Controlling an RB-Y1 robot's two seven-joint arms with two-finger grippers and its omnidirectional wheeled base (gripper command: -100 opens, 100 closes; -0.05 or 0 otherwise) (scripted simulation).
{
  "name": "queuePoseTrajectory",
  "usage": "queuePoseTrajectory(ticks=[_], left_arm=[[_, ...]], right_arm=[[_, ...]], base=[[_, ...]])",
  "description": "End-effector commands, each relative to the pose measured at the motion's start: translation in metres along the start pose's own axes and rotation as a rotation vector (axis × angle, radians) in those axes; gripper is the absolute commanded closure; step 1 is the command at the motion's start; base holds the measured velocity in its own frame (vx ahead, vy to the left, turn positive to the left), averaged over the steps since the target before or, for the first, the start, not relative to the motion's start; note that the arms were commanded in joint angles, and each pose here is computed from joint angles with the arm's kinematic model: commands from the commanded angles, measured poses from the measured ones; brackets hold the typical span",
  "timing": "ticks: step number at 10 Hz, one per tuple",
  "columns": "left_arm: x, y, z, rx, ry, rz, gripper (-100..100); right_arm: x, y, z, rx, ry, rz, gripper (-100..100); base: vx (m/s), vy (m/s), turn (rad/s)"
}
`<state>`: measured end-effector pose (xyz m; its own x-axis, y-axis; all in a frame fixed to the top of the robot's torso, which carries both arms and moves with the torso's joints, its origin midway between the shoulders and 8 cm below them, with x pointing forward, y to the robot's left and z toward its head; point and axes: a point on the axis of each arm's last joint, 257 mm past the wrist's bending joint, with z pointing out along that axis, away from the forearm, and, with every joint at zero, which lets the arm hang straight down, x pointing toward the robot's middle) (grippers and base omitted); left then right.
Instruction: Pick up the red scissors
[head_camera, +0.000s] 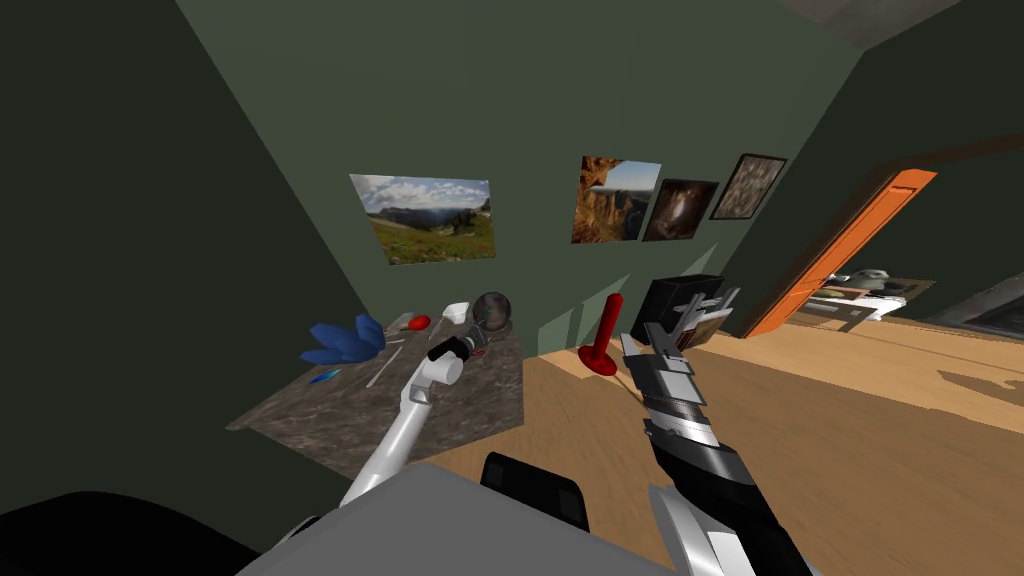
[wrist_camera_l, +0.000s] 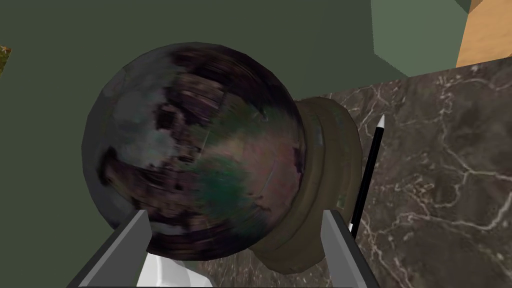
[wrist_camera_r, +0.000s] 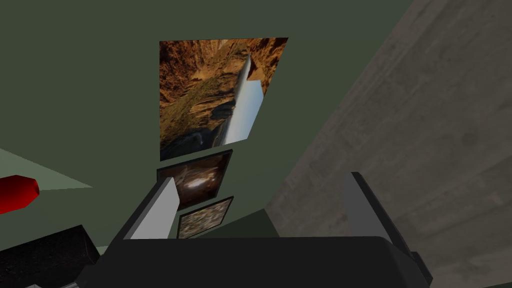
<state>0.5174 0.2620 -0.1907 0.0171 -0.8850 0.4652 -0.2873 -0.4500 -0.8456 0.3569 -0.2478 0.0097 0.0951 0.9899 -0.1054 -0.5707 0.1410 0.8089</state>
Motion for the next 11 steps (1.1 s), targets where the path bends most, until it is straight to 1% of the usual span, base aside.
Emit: queuePoseTrajectory(ticks=[1, 2, 3, 4, 5, 6, 7, 8, 9, 11], left_arm=[[-0.004, 0.01, 0.002, -0.046, -0.014, -0.02, -100], [-0.005, 0.013, 0.002, -0.06, -0.019, -0.02, -100], [-0.007, 0.018, 0.007, -0.097, -0.027, -0.056, -100], [-0.01, 0.025, 0.006, -0.122, -0.037, -0.056, -100], [-0.01, 0.028, 0.006, -0.133, -0.041, -0.056, -100], [-0.013, 0.033, 0.011, -0.17, -0.052, -0.092, -100], [-0.015, 0.039, 0.009, -0.194, -0.061, -0.092, -100], [-0.015, 0.041, 0.009, -0.203, -0.065, -0.092, -100], [-0.017, 0.045, 0.013, -0.235, -0.076, -0.127, -100], [-0.02, 0.054, 0.01, -0.272, -0.091, -0.127, -100]], right_arm=[[0.0, 0.0, 0.0, 0.0, 0.0, 0.0, 0], [0.0, 0.0, 0.0, 0.0, 0.0, 0.0, 0], [0.0, 0.0, 0.0, 0.0, 0.0, 0.0, 0], [0.0, 0.0, 0.0, 0.0, 0.0, 0.0, 0], [0.0, 0.0, 0.0, 0.0, 0.0, 0.0, 0], [0.0, 0.0, 0.0, 0.0, 0.0, 0.0, 0], [0.0, 0.0, 0.0, 0.0, 0.0, 0.0, 0], [0.0, 0.0, 0.0, 0.0, 0.0, 0.0, 0], [0.0, 0.0, 0.0, 0.0, 0.0, 0.0, 0], [0.0, 0.0, 0.0, 0.0, 0.0, 0.0, 0]], base=[[-0.034, 0.077, -0.105], [-0.014, 0.041, -0.001], [-0.015, 0.065, -0.152], [-0.019, 0.076, -0.1], [-0.013, 0.038, 0.009], [-0.035, 0.058, -0.138], [-0.036, 0.07, -0.099], [-0.011, 0.038, 0.007], [-0.021, 0.059, -0.132], [-0.013, 0.054, -0.045]])
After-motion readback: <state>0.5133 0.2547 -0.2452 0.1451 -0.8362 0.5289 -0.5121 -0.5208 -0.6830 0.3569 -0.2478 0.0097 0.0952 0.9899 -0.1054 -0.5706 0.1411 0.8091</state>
